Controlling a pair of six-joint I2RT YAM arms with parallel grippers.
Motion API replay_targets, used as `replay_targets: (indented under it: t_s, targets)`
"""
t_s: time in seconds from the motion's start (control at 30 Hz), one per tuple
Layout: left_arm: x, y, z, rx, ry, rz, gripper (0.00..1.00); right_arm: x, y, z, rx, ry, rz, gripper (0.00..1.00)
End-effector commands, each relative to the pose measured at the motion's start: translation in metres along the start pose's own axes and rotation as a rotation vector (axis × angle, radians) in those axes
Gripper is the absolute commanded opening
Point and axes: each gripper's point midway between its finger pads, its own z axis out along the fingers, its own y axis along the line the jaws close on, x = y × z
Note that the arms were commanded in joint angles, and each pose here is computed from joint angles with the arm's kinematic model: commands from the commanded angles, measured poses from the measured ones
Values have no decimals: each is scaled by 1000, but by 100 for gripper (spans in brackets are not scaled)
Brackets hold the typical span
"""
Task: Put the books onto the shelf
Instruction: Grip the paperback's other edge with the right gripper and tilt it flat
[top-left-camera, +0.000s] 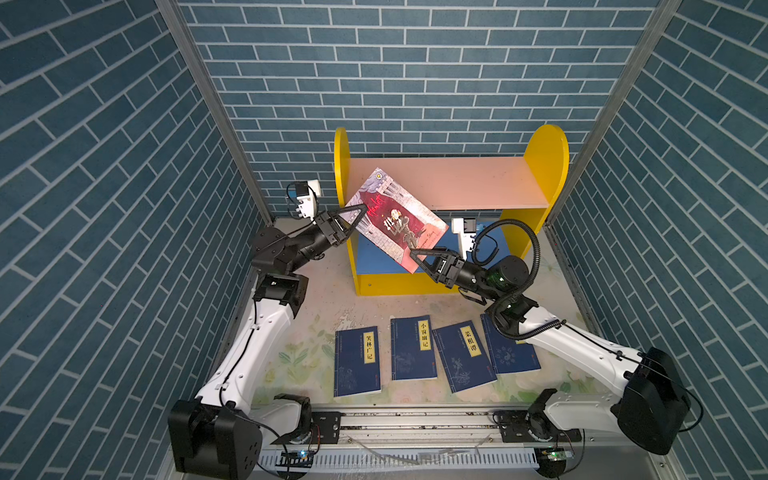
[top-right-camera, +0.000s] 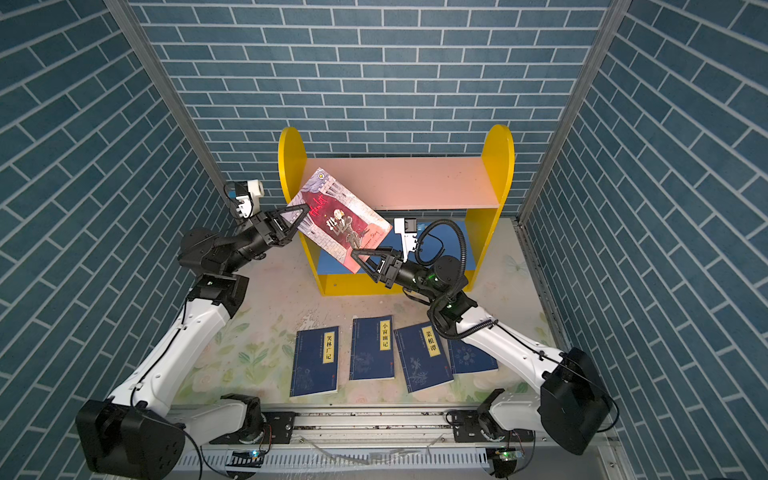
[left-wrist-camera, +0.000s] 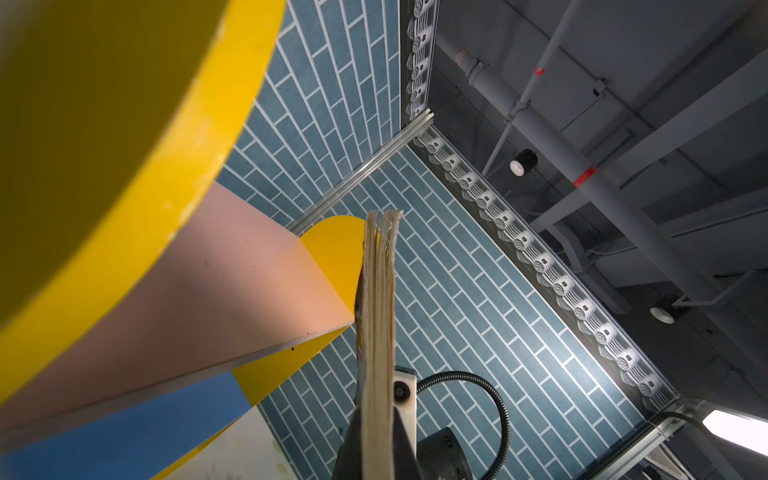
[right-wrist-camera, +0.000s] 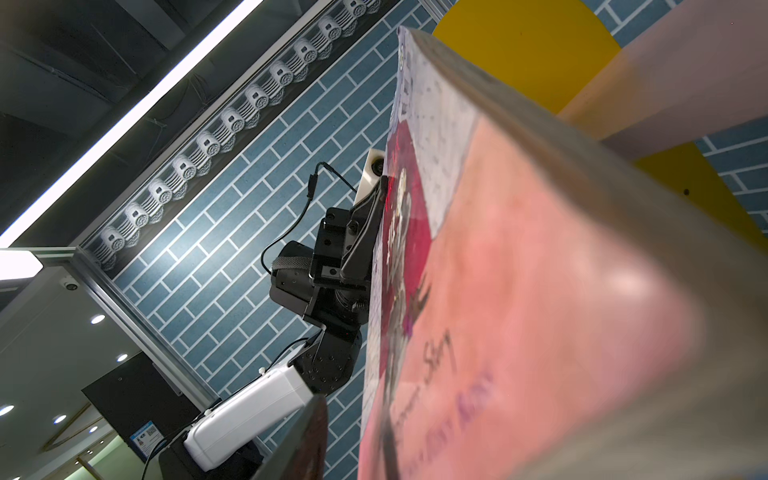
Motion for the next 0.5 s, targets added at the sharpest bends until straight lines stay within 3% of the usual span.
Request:
replay_targets:
  t_s: [0.0, 0.07, 0.13, 0.2, 0.33, 0.47]
  targets:
    - [0, -14, -2, 40, -15, 35, 0, -13, 19, 5, -65, -36, -26, 32]
    - [1, -13, -3, 36, -14, 34, 0, -14, 20, 5, -67, -34, -31, 13]
    - [2, -11, -3, 29, -10, 29, 0, -14, 22, 5, -69, -27, -34, 1]
    - [4, -10, -3, 25, -2, 38, 5, -13, 25, 5, -66, -8, -45, 0]
    - [11, -16, -7, 29, 38, 95, 44, -10, 32, -3, -24, 54, -80, 0]
    - [28, -14, -12, -5, 141, 158, 50, -11, 46, -25, 20, 159, -100, 0]
